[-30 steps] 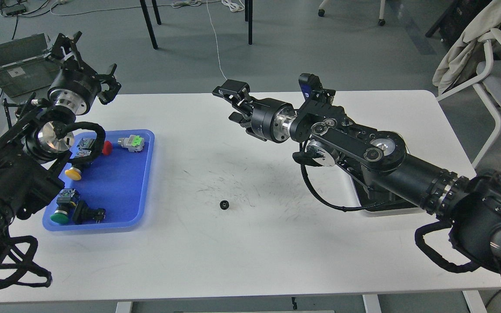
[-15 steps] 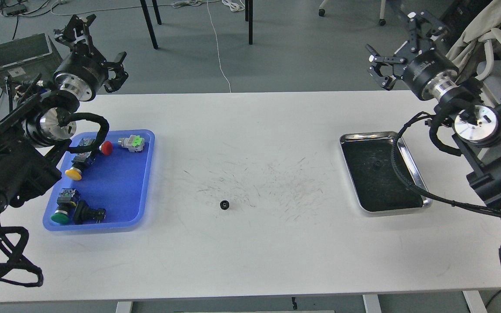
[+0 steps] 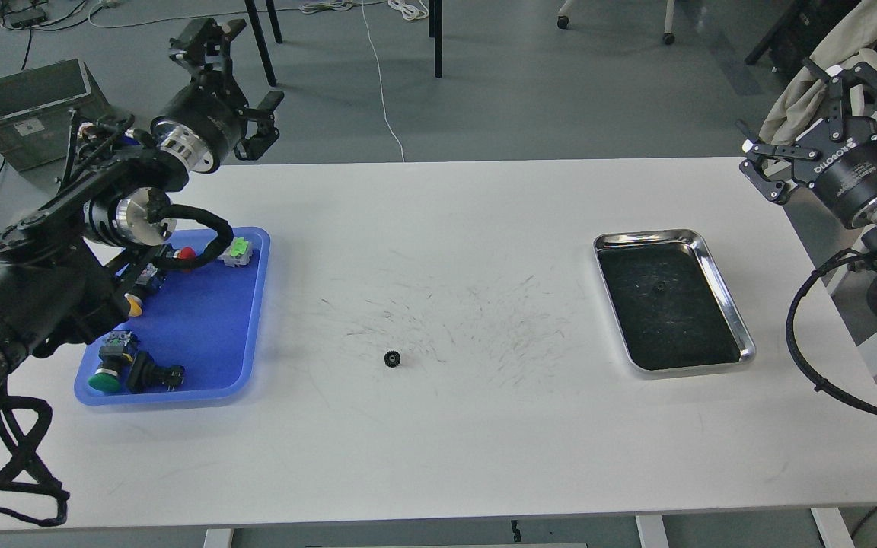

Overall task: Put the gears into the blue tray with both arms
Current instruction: 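Reach the left gripper to the black part on the table and grasp it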

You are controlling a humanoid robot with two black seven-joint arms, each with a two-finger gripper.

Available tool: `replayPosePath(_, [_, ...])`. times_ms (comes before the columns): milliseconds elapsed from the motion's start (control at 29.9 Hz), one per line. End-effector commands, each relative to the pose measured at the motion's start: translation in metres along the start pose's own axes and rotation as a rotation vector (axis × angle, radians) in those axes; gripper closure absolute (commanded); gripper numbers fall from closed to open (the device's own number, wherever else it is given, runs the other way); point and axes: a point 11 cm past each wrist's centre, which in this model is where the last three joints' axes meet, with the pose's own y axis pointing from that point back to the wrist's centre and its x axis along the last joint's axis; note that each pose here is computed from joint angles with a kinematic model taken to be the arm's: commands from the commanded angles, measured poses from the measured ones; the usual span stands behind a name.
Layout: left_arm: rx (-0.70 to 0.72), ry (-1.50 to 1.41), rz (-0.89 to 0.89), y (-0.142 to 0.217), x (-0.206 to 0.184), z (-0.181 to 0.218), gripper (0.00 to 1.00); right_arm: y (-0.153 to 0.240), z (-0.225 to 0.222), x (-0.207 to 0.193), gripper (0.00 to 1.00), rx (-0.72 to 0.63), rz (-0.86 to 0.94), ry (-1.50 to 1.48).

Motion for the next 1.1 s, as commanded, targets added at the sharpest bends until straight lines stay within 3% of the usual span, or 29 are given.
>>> replayPosePath(0, [0.121,-0.238,-0.196,0.03,-0.049,-0.027,0.01,0.001,0.002,0.003,0.13,-0.001,0.009,-0.005])
replayPosePath(134, [0.173,-0.547,-0.403,0.067,-0.08,-0.044,0.01,0.003,0.004,0.011,0.12,-0.005,0.034,-0.007])
replayPosePath(301, [0.141,-1.031,-0.614,0.104,-0.1,-0.081,0.02,0.007,0.004,0.022,0.12,0.0,0.069,-0.009])
replayPosePath(602, [0.07,-1.507,-0.77,0.11,-0.116,-0.162,0.02,0.022,0.025,0.05,0.12,-0.019,0.156,-0.046])
replayPosePath(969, [0.146,-1.659,-0.737,0.107,-0.088,-0.204,0.05,0.021,0.035,0.051,0.08,-0.033,0.174,-0.06])
replayPosePath(1070, [0.15,-1.659,-0.738,0.112,-0.088,-0.209,0.13,0.022,0.037,0.052,0.08,-0.037,0.176,-0.061])
